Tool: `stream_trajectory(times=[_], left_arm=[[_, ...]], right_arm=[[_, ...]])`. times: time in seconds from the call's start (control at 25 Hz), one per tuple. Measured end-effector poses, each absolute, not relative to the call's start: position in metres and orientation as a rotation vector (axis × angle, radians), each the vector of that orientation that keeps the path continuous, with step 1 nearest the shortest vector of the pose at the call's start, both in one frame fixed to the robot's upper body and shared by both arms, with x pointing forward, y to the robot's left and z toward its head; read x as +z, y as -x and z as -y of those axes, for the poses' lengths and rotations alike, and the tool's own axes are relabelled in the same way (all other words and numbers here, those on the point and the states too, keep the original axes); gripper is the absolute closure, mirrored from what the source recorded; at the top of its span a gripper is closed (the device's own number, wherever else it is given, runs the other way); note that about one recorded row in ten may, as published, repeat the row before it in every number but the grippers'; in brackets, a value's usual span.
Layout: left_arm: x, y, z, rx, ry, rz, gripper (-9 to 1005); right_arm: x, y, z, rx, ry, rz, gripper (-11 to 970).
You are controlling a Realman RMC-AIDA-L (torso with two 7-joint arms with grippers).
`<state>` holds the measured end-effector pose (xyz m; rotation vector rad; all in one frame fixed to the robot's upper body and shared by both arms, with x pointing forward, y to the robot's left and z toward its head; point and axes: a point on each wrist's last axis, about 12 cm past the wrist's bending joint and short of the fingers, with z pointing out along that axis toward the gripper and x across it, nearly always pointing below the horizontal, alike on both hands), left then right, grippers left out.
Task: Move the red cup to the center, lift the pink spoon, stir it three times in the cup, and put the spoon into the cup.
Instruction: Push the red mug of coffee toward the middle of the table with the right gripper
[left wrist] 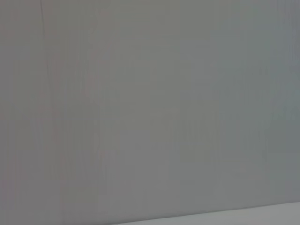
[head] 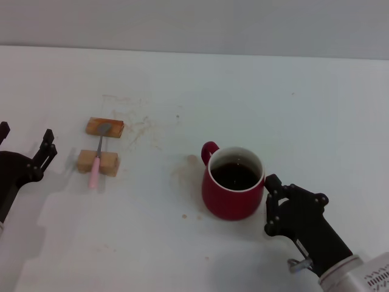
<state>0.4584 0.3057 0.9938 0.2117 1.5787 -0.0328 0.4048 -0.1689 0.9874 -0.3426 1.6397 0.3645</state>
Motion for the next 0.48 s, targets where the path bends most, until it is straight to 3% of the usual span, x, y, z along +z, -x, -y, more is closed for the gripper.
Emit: stream_trajectory(times=[0.48], left_arm=[[0.993,-0.456,-0.306,-0.031,-0.211,-1.582,153]], right_arm=[[0.989,-0.418,0.164,0.373,0.378,-1.643,959]])
